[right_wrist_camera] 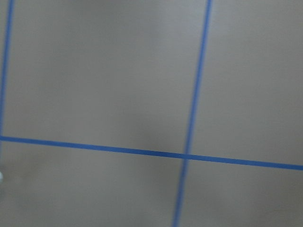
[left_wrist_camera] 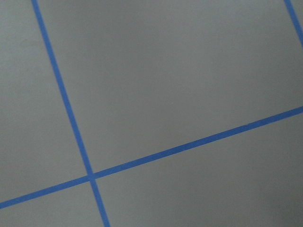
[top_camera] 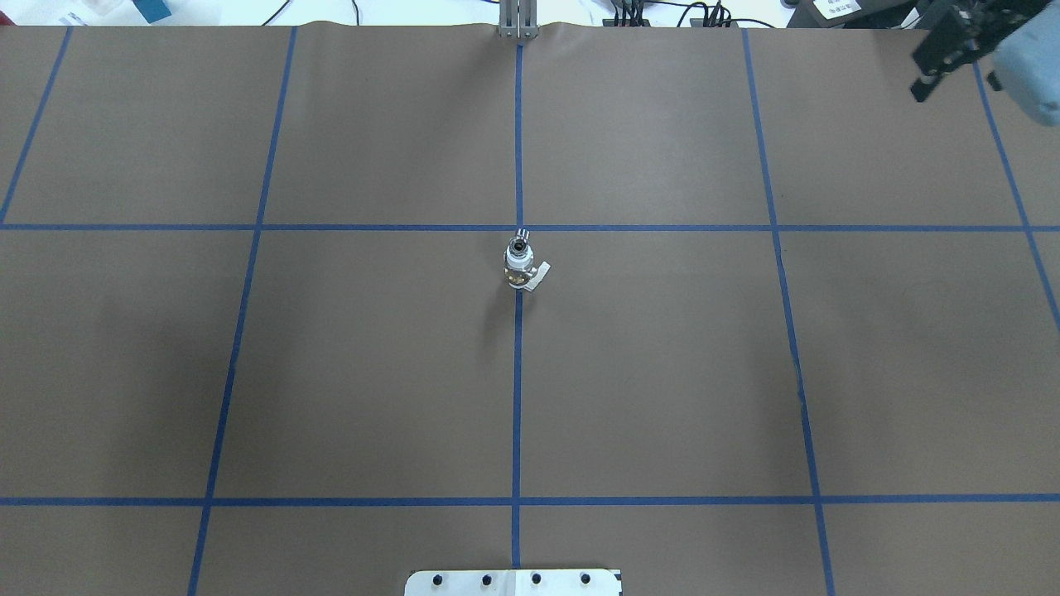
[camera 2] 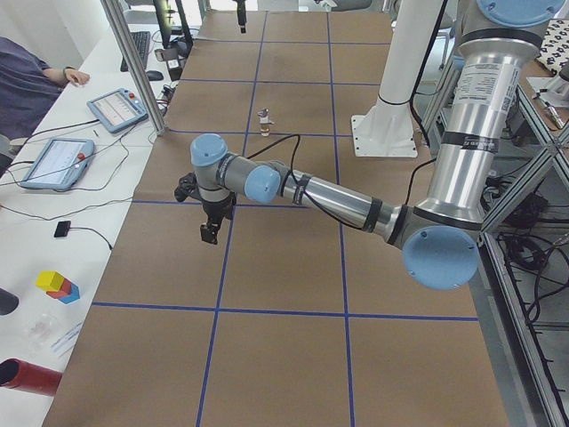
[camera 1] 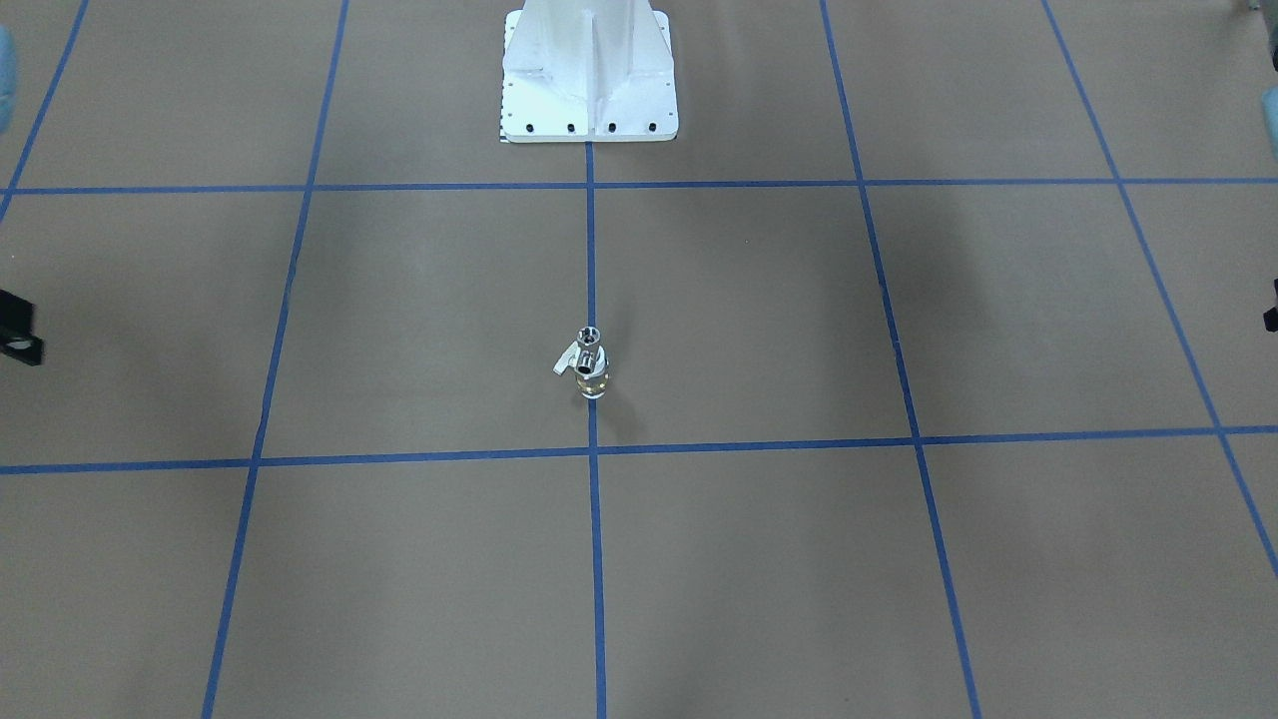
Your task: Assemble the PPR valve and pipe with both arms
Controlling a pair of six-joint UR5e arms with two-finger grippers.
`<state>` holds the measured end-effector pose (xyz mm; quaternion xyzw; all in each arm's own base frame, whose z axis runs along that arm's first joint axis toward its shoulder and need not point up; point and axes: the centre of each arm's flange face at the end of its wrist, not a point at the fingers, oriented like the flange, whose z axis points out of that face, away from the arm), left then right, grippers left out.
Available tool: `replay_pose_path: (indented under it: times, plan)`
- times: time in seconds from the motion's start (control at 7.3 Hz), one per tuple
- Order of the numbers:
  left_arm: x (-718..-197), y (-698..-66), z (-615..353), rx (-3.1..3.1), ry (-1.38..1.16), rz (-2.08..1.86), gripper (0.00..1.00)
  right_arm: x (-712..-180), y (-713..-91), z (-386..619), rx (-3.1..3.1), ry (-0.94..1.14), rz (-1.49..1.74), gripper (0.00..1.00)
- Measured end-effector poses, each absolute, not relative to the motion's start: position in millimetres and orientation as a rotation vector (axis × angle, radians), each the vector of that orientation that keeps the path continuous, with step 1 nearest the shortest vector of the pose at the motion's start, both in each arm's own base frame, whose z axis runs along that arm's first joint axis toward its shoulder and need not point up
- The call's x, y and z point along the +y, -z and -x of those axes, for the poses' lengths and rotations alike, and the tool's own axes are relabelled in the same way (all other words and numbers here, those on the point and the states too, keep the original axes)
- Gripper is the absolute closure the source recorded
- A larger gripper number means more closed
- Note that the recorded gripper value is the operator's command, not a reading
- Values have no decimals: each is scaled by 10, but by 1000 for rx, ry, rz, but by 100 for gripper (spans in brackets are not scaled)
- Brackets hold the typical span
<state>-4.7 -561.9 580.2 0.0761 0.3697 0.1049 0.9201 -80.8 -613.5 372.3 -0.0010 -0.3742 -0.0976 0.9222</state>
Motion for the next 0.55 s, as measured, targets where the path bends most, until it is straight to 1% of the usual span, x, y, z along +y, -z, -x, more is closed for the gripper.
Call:
replay_pose_path:
  times: [0.14, 0.27, 0.41, 0.55]
  plan:
    - [-5493, -6083, 159, 761, -196, -143, 0, -6021, -4179, 462, -766, 191, 19, 1]
    - [-5422, -6271, 212, 760, -189, -151, 0, -5957, -4425, 235, -763, 180, 3, 1]
    - [-5382, -6433, 244, 759, -185, -151, 0, -5861, -4703, 103, -759, 173, -13, 1]
    - [-5349, -6595, 261, 758, -178, -137, 0, -5706, -5119, 26, -755, 162, -6, 1]
